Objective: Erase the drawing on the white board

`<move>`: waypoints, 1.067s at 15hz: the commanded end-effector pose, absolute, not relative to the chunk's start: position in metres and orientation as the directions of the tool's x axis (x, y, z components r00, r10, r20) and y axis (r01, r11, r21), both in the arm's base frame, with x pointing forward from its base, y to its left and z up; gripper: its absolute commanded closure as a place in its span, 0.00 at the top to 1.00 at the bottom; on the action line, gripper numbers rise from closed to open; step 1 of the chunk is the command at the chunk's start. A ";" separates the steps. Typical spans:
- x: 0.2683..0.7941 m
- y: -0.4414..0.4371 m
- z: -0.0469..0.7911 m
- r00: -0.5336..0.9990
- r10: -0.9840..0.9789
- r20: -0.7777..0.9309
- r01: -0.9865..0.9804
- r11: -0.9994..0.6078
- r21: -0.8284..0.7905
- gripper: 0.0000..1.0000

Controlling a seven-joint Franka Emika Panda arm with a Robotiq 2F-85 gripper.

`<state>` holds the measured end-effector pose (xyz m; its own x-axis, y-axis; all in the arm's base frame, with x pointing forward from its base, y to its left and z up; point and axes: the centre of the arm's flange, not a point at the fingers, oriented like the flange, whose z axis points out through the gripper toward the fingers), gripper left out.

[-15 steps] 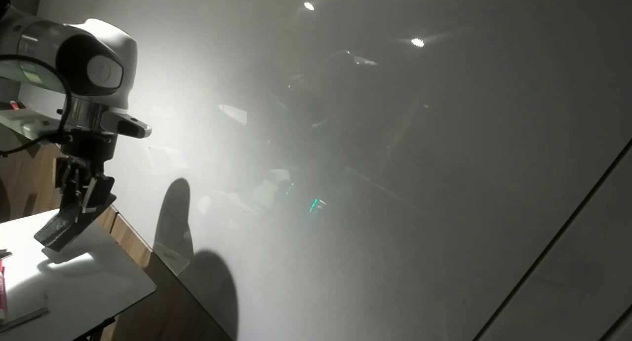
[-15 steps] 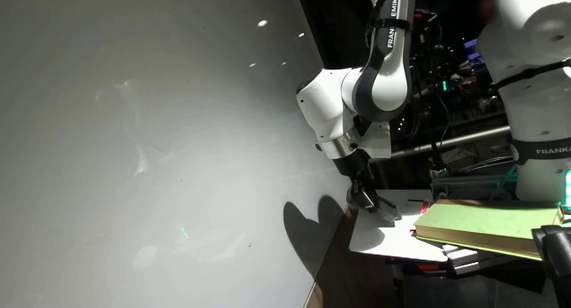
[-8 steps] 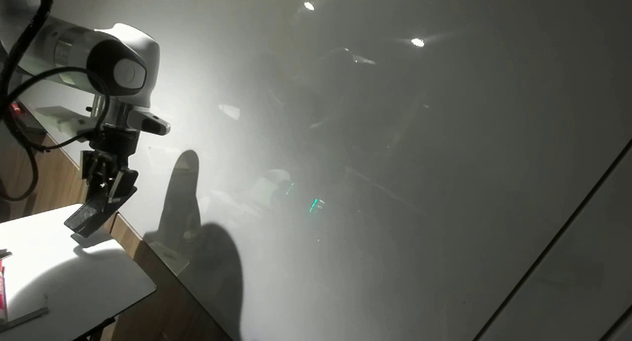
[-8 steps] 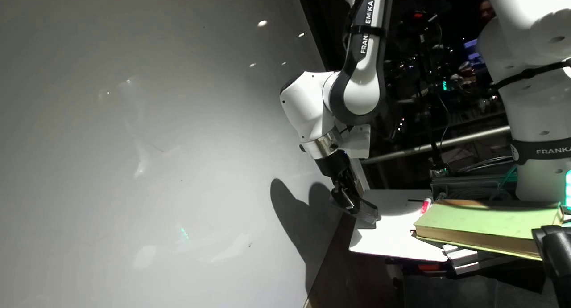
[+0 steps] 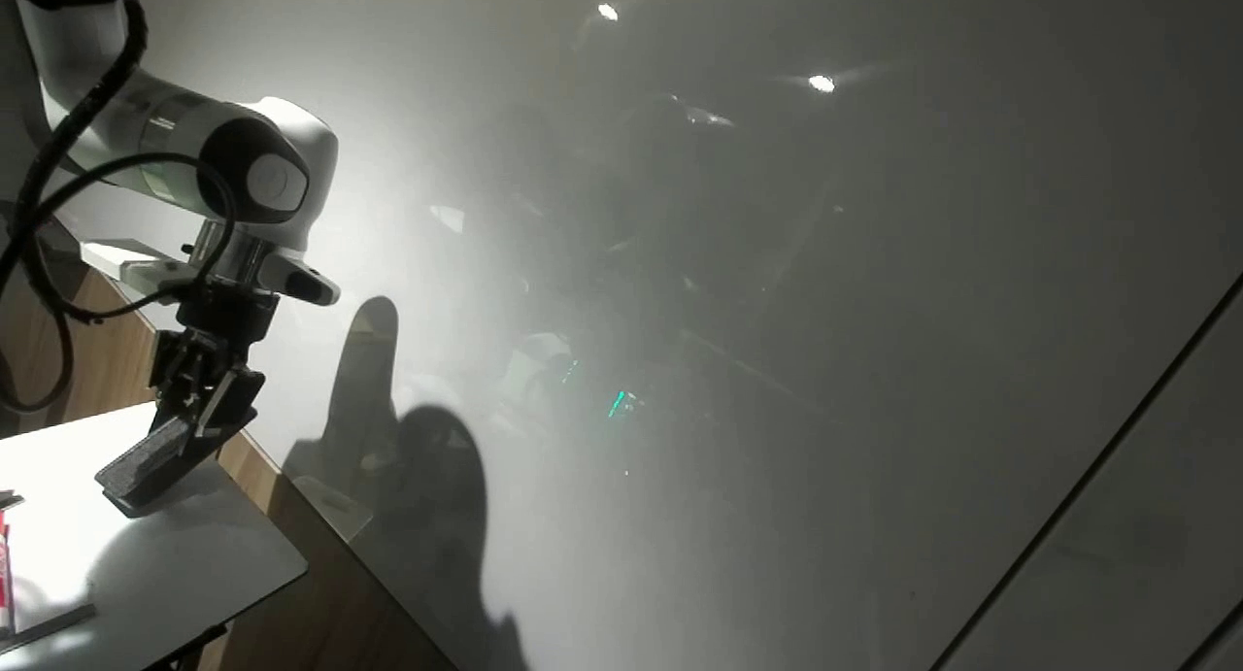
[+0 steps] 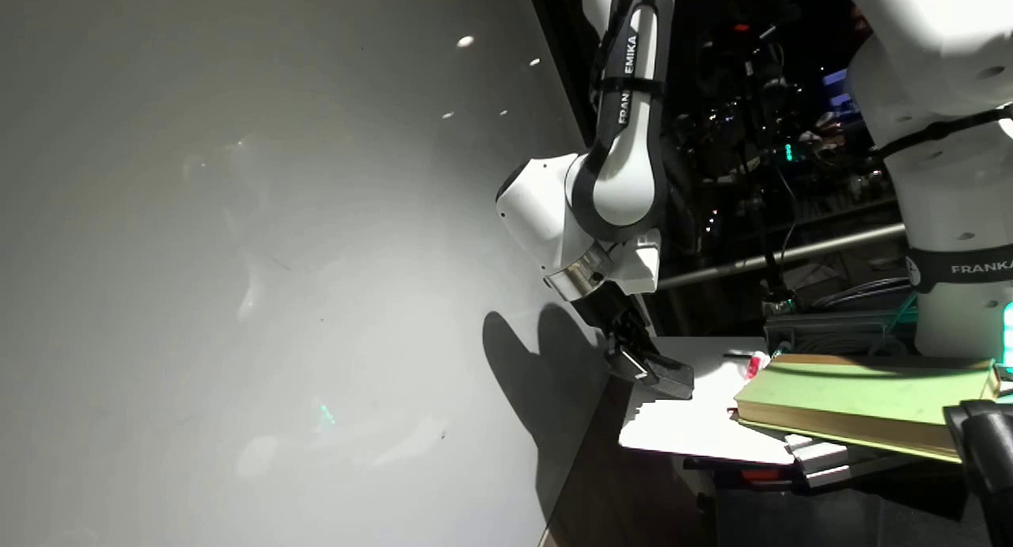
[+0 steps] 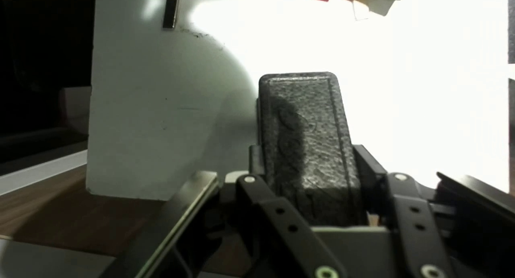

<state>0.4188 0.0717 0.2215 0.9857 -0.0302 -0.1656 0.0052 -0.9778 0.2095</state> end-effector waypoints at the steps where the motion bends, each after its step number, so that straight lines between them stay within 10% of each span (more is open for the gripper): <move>1: 0.426 0.064 0.213 0.978 -0.048 -0.203 -0.006 -0.979 0.205 0.30; 3: 0.426 0.062 0.214 0.977 -0.055 -0.208 -0.011 -0.978 0.208 0.30; 4: 0.427 0.061 0.214 0.976 -0.059 -0.209 -0.015 -0.978 0.210 0.76; 8: 0.427 0.056 0.210 0.972 -0.073 -0.222 -0.025 -0.977 0.212 0.99; 16: 0.424 0.050 0.201 0.966 -0.086 -0.244 -0.033 -0.976 0.215 1.00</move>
